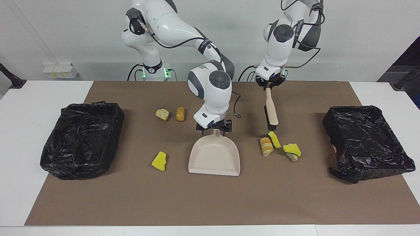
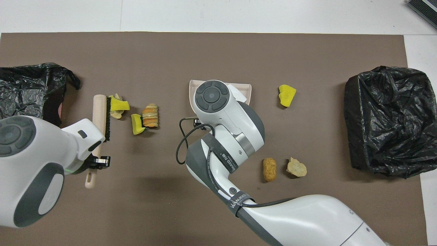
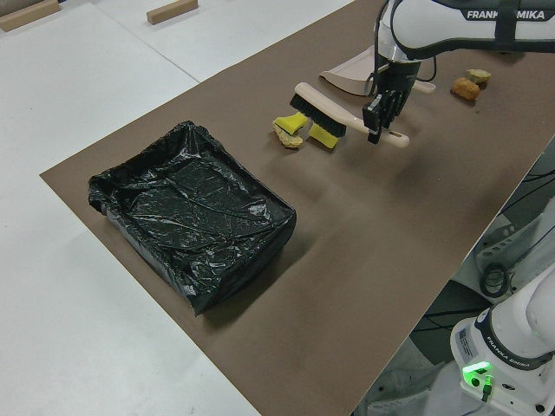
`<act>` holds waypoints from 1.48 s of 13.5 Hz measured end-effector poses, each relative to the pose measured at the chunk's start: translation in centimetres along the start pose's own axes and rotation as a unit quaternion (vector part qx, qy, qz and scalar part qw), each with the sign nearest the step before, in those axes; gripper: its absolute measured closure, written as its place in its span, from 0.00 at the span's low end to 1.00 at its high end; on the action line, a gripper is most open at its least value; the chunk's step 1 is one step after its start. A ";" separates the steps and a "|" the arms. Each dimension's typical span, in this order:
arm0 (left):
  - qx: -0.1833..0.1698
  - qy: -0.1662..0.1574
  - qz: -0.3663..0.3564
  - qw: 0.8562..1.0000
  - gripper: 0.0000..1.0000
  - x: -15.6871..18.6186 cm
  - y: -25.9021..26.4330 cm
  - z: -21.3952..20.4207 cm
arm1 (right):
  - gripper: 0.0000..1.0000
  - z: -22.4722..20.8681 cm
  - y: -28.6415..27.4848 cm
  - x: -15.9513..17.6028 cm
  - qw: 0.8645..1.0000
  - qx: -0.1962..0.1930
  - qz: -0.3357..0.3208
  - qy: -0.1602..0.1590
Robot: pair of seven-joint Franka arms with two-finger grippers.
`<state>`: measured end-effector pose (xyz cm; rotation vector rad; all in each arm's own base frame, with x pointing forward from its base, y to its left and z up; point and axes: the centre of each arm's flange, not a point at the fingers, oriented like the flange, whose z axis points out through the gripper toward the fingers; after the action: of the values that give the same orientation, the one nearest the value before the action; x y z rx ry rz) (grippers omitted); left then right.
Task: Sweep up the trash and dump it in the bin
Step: 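Sweep the sponges and bread into the dustpan with the left gripper's brush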
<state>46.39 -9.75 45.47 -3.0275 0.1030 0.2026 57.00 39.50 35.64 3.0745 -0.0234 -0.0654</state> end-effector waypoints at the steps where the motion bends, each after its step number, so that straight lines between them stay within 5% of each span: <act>1: 0.000 0.001 -0.002 1.000 0.73 1.2 -1.1 -0.1 | 0.11 0.3 0.1 -0.8 1.000 -0.004 -0.003 -0.004; 3: 0.007 0.002 0.004 1.000 0.73 3.3 -3.0 0.2 | 0.17 0.6 0.2 -2.0 1.000 -0.007 -0.007 -0.006; 5: 0.019 0.007 0.009 1.000 0.73 5.2 -4.2 1.7 | 0.42 0.4 0.0 -2.7 1.000 -0.006 -0.004 -0.003; 8: 0.030 0.007 0.023 0.999 0.73 7.0 -5.6 3.9 | 0.48 0.2 -0.5 -3.0 1.000 0.008 0.003 -0.003; 10: 0.029 0.008 0.026 0.999 0.73 7.3 -6.3 4.2 | 0.66 0.2 -0.6 -3.0 1.000 0.014 0.006 -0.004; 17: 0.030 -0.002 0.026 0.999 0.73 7.0 -5.6 5.4 | 0.69 0.1 -0.9 -3.2 1.000 0.017 0.004 -0.003; 20: 0.030 -0.001 0.023 0.999 0.73 7.0 -5.5 5.5 | 0.69 -1.6 -1.3 -3.9 0.998 0.022 -0.056 0.008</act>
<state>52.99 -4.07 39.69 -2.9675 0.1747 0.2036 53.23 40.97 37.27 3.1176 0.1492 -0.0465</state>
